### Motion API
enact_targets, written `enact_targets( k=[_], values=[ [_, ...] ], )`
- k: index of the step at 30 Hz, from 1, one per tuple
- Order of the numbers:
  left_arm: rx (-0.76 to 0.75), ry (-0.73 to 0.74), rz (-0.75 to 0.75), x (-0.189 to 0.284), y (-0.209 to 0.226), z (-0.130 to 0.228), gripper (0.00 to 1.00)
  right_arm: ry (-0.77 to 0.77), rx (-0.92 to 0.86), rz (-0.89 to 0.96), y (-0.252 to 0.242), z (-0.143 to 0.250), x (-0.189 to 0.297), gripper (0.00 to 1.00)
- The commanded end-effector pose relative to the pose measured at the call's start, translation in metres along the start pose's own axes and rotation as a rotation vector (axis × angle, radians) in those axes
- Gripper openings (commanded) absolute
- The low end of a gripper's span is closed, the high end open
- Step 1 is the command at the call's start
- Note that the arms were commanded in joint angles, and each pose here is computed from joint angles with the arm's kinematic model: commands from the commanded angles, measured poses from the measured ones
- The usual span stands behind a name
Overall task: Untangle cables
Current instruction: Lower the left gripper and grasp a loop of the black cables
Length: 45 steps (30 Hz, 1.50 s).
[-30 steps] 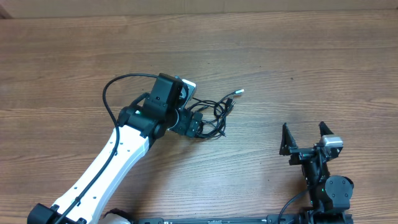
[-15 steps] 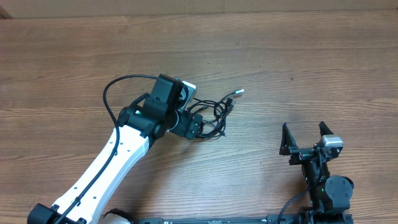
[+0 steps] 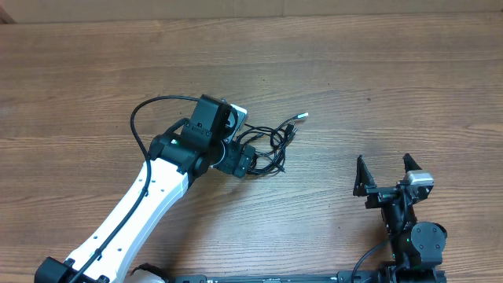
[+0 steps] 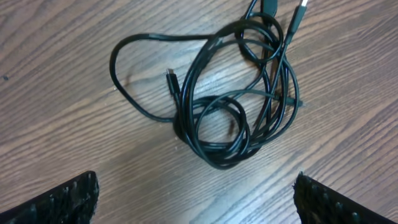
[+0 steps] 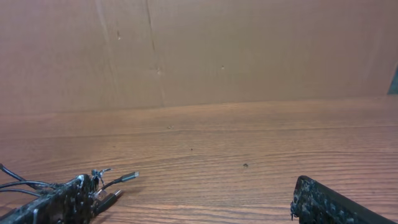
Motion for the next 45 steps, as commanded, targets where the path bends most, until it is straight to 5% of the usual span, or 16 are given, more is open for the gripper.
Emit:
enact_targets(
  k=[1,45],
  values=[
    [0.013,-0.016,0.015,0.004,-0.005,-0.008,1.0,-0.003,0.008,0.0,-0.001,0.002,0.0,1.0],
    [0.02,0.071,0.02,-0.032,-0.003,0.0,1.0,-0.002,0.008,0.0,-0.001,0.002,0.0,1.0]
  ],
)
Point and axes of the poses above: each gripper's point midway between its finger pads, its own x axis back along the fingers, its own y axis along the line the jaws close on, z = x × y, the point moved 1 cm from there along x, back along the fingers, and after that the axes turned 1 degree about -x, right-handed, at the moved point
